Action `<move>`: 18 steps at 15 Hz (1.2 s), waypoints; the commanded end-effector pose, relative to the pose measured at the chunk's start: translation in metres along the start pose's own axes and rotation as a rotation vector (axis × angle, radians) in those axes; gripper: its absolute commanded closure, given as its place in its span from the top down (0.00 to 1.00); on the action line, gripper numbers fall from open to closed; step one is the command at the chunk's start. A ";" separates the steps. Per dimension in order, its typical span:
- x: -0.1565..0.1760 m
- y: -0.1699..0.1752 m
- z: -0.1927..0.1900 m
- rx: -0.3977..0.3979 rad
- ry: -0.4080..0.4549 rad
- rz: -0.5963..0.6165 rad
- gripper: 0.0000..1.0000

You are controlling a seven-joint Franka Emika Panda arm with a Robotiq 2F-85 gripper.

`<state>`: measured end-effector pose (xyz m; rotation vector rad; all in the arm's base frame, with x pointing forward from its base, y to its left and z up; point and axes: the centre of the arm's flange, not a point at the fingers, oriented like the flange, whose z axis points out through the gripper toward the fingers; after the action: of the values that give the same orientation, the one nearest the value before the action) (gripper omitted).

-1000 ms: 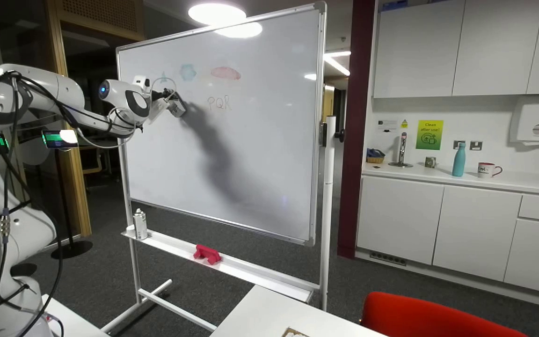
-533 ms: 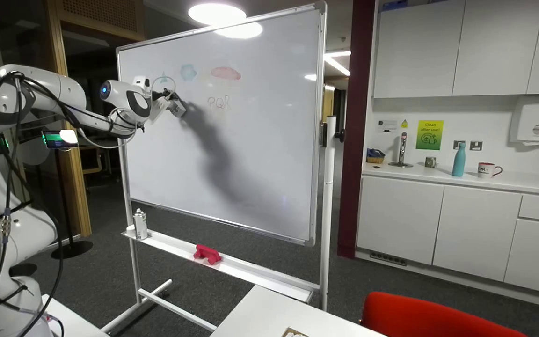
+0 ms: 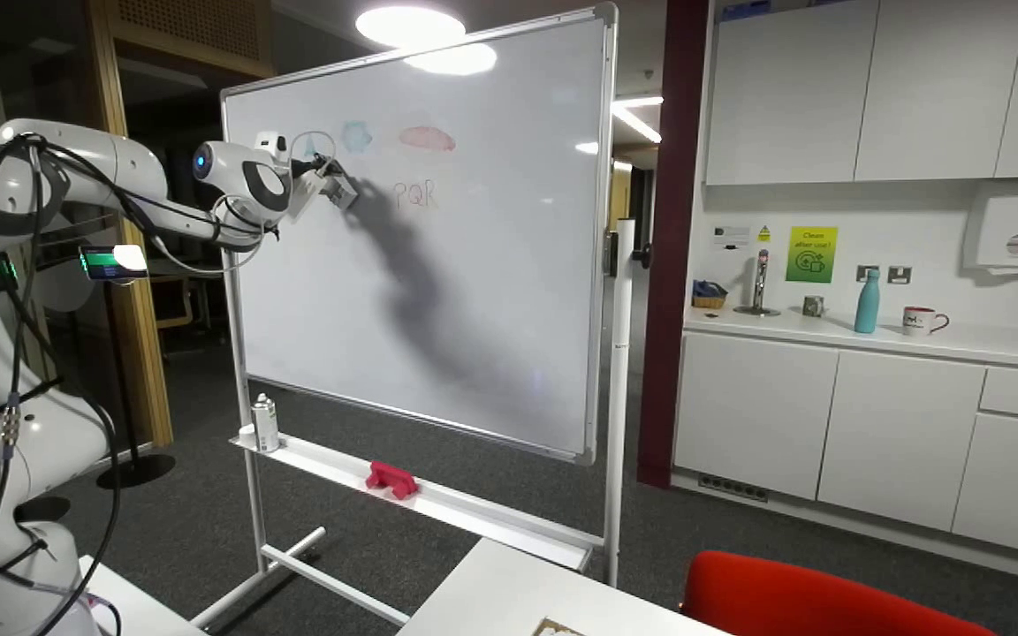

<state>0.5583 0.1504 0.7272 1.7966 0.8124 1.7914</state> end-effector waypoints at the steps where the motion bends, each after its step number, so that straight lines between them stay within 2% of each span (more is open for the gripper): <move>1: -0.003 0.002 0.020 0.001 0.031 -0.042 0.34; 9: -0.032 -0.028 0.029 0.040 0.019 -0.094 0.34; 18: -0.071 -0.069 0.020 0.108 0.012 -0.169 0.34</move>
<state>0.5658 0.1581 0.6625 1.7195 0.9945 1.7486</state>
